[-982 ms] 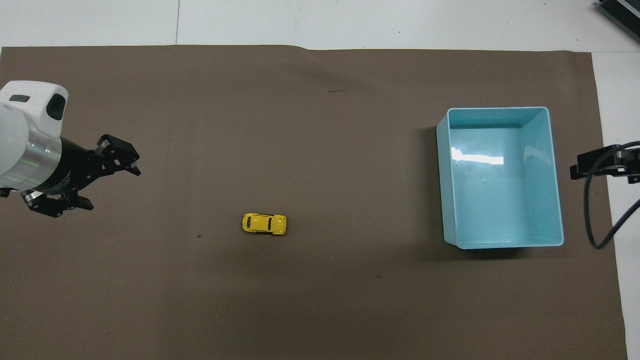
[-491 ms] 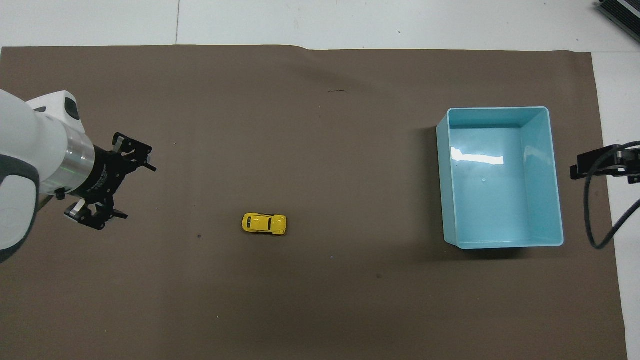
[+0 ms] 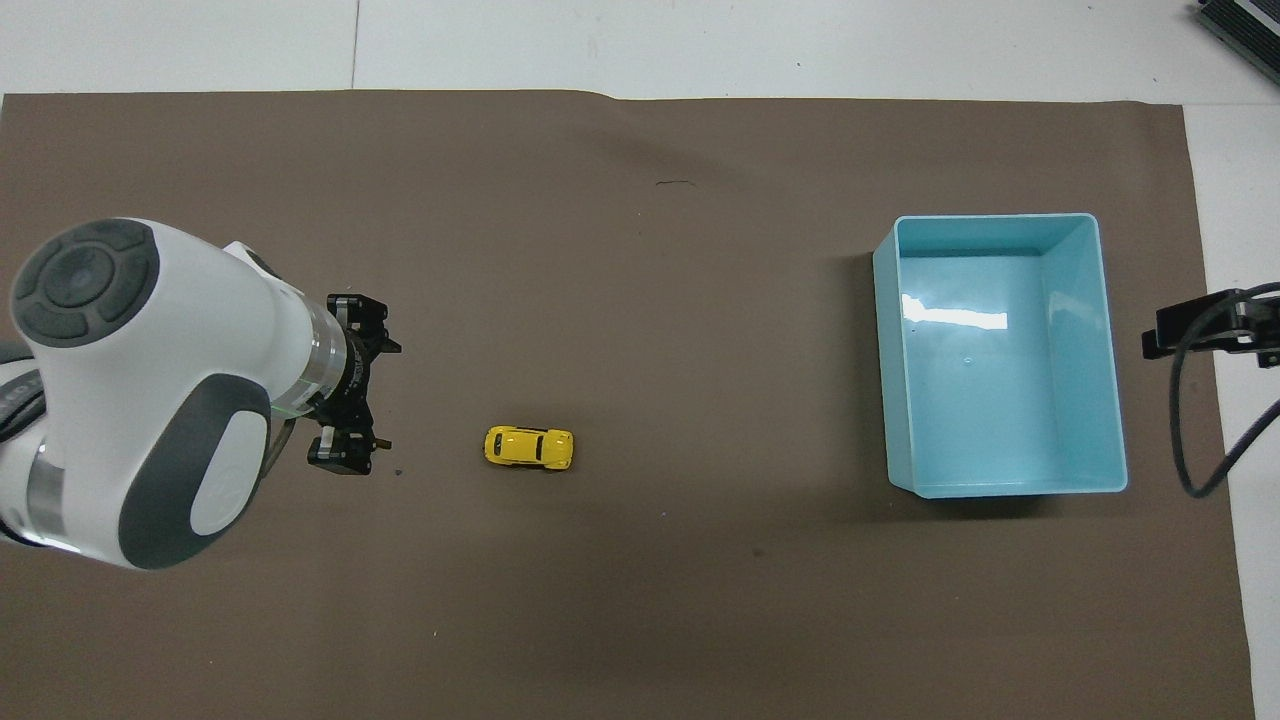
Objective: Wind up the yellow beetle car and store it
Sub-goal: 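Move the left gripper over the yellow toy car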
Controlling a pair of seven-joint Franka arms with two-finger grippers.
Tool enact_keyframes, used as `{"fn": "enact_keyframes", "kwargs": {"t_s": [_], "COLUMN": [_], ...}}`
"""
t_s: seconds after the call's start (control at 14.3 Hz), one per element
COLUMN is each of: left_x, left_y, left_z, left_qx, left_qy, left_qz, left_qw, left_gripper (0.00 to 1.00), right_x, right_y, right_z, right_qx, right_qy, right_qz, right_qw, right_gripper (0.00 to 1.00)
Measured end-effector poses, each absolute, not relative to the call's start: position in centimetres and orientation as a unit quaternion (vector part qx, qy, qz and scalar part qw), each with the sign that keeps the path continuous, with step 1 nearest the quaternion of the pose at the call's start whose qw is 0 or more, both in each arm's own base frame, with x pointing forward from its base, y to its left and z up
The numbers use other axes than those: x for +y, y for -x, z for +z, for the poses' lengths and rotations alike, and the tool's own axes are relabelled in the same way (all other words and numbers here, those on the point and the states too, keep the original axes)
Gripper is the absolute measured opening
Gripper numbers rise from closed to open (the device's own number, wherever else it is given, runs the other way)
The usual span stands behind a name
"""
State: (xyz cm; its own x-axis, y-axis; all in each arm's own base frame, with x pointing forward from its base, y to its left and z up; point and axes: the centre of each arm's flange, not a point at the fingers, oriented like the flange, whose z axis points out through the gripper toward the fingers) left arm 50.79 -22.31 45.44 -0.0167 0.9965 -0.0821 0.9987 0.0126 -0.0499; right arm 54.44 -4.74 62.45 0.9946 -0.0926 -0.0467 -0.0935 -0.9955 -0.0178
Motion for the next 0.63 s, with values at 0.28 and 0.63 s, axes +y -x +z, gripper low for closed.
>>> {"fn": "enact_keyframes", "kwargs": {"t_s": [0.28,0.63], "left_x": [-25.8,-27.6], "left_y": [-50.3,-47.2], "left_z": [40.6,35.7], "left_qx": [0.723,0.723], "left_qy": [-0.688,-0.686], "left_qz": [-0.055,-0.065], "left_qw": [0.03,0.041], "left_gripper": [1.0,1.0], "right_x": [-4.8,-4.8], "right_y": [-54.4,-54.4], "right_z": [62.4,62.4], "right_qx": [0.047,0.047], "right_qy": [0.999,0.999], "right_qz": [0.023,0.023], "right_qw": [0.01,0.01], "right_gripper": [1.0,1.0]}}
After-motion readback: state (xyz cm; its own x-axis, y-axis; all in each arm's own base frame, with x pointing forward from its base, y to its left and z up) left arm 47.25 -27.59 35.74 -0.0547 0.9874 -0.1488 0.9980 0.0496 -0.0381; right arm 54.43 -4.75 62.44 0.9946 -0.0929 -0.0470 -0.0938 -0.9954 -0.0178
